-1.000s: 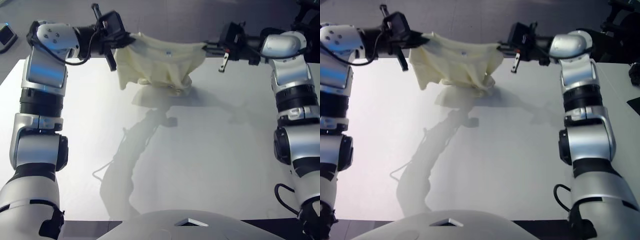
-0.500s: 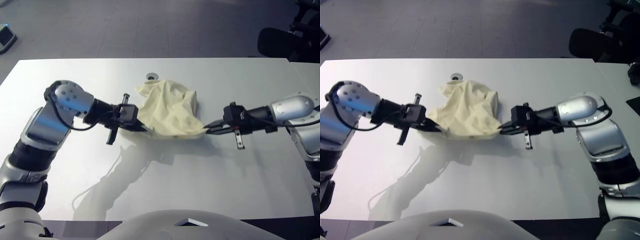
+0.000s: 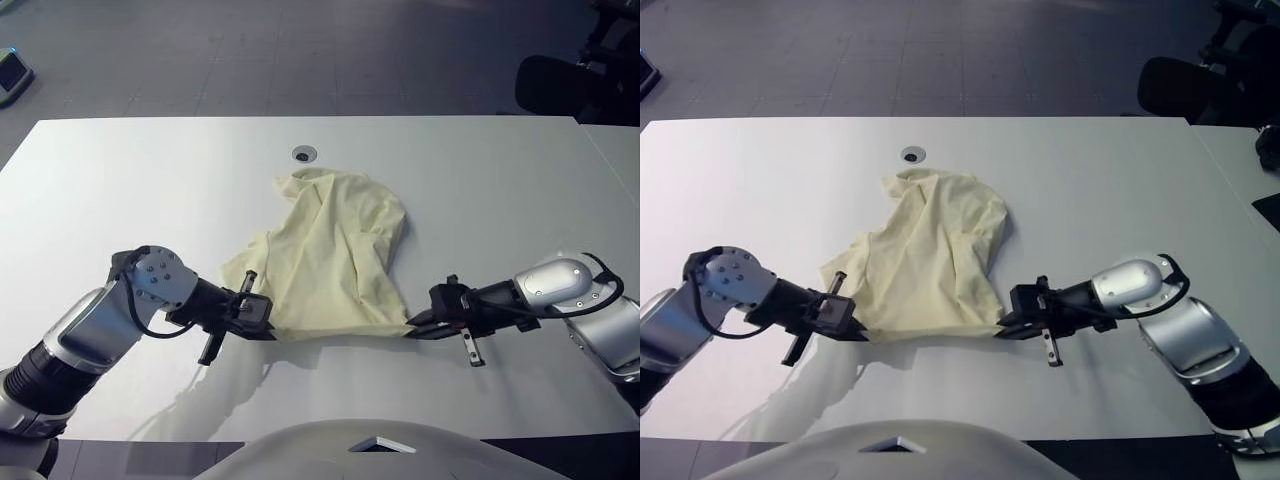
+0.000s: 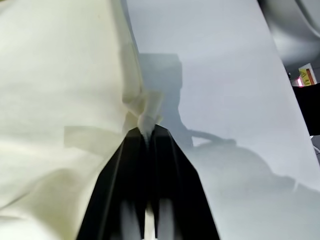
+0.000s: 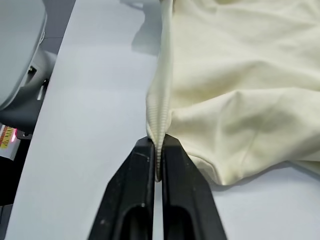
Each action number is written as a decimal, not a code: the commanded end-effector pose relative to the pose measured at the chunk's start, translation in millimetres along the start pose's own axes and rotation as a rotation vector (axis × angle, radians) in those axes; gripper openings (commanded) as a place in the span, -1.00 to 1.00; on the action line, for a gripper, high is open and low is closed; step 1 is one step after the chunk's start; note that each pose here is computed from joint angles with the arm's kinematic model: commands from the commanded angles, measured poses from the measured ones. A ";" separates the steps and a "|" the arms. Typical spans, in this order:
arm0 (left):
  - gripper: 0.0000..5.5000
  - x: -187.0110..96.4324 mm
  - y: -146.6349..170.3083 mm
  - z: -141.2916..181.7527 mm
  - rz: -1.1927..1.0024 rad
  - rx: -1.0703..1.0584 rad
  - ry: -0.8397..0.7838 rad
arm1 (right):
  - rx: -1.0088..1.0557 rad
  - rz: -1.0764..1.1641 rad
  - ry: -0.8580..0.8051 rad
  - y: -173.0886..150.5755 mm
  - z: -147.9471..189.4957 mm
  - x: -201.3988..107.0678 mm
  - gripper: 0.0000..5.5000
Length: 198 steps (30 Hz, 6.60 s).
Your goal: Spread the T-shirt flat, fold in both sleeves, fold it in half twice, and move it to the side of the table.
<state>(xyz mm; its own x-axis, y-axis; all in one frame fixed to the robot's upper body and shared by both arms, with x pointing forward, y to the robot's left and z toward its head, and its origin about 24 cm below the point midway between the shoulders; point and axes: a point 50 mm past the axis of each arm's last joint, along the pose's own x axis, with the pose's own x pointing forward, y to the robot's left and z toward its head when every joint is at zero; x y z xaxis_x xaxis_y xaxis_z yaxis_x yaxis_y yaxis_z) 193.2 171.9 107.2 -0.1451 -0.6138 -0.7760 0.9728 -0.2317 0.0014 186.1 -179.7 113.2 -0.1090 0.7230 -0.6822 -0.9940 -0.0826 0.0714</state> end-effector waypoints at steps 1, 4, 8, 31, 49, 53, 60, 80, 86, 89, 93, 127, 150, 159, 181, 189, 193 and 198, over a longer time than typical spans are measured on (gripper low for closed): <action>-0.73 -2.1 -12.2 6.1 -0.065 -0.015 -0.032 | 0.001 0.048 0.011 12.7 3.4 -5.5 -0.64; -0.55 -12.0 -10.4 18.5 -0.052 -0.047 -0.145 | 0.002 -0.024 -0.009 7.7 9.4 -18.7 -0.46; -0.28 -38.2 9.9 26.4 0.127 -0.115 -0.250 | -0.002 -0.408 -0.017 -27.1 11.8 -42.4 -0.21; 0.96 -10.3 60.9 -36.7 0.495 -0.268 -0.037 | 0.688 -0.572 -0.415 -71.8 -4.6 11.4 0.57; 0.96 -5.0 59.4 -32.7 0.501 -0.260 -0.048 | 0.702 -0.580 -0.370 -82.7 -14.5 21.2 -0.50; 0.96 -4.4 58.4 -32.6 0.502 -0.261 -0.048 | 0.689 -0.559 -0.361 -79.4 -14.9 26.7 -0.72; 0.96 -4.6 59.4 -32.9 0.501 -0.256 -0.047 | 0.663 -0.575 -0.332 -79.1 -17.0 26.0 -1.00; 0.96 -3.9 61.6 -31.5 0.505 -0.248 -0.043 | 0.648 -0.662 -0.302 -82.2 -26.1 13.9 -0.29; 0.96 -4.7 62.3 -31.5 0.503 -0.241 -0.039 | 0.657 -0.653 -0.307 -83.8 -27.0 21.5 0.10; 0.96 -5.3 62.7 -32.1 0.505 -0.240 -0.037 | 0.656 -0.633 -0.316 -83.1 -24.5 25.3 0.06; 0.96 -4.4 62.2 -32.1 0.507 -0.241 -0.038 | 0.657 -0.625 -0.318 -83.1 -23.9 25.9 -0.16; 0.96 -0.1 48.5 -51.1 0.498 -0.279 0.038 | 0.702 -0.715 -0.290 -53.4 -39.3 -9.9 -1.00; 0.96 6.5 34.1 -51.3 0.507 -0.325 0.024 | 0.726 -0.737 -0.240 -28.6 -46.1 -22.9 -0.47; 0.96 7.4 36.3 -49.3 0.505 -0.318 0.021 | 0.735 -0.751 -0.227 -32.0 -50.5 -21.6 -0.99; 0.96 8.0 39.6 -47.6 0.502 -0.308 0.019 | 0.771 -0.748 -0.229 -43.7 -61.0 -9.4 -0.13; 0.96 7.3 39.4 -48.6 0.504 -0.309 0.021 | 0.770 -0.737 -0.236 -42.7 -59.8 -9.6 -0.56; 0.96 7.5 39.4 -48.5 0.506 -0.308 0.020 | 0.766 -0.736 -0.234 -42.4 -59.3 -10.3 -0.81; 0.96 8.7 35.0 -49.5 0.504 -0.317 0.022 | 0.762 -0.728 -0.229 -38.8 -58.3 -11.1 -0.99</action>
<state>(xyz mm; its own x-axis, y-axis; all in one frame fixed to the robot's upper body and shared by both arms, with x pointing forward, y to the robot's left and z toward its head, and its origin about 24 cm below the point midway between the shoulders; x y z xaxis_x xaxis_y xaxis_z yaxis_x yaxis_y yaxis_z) 242.0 191.5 79.8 0.3709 -0.6009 -0.7080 0.9248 0.3089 0.2222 227.5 -224.9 70.5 0.5921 0.5391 -0.5990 -0.5419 0.8165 0.1993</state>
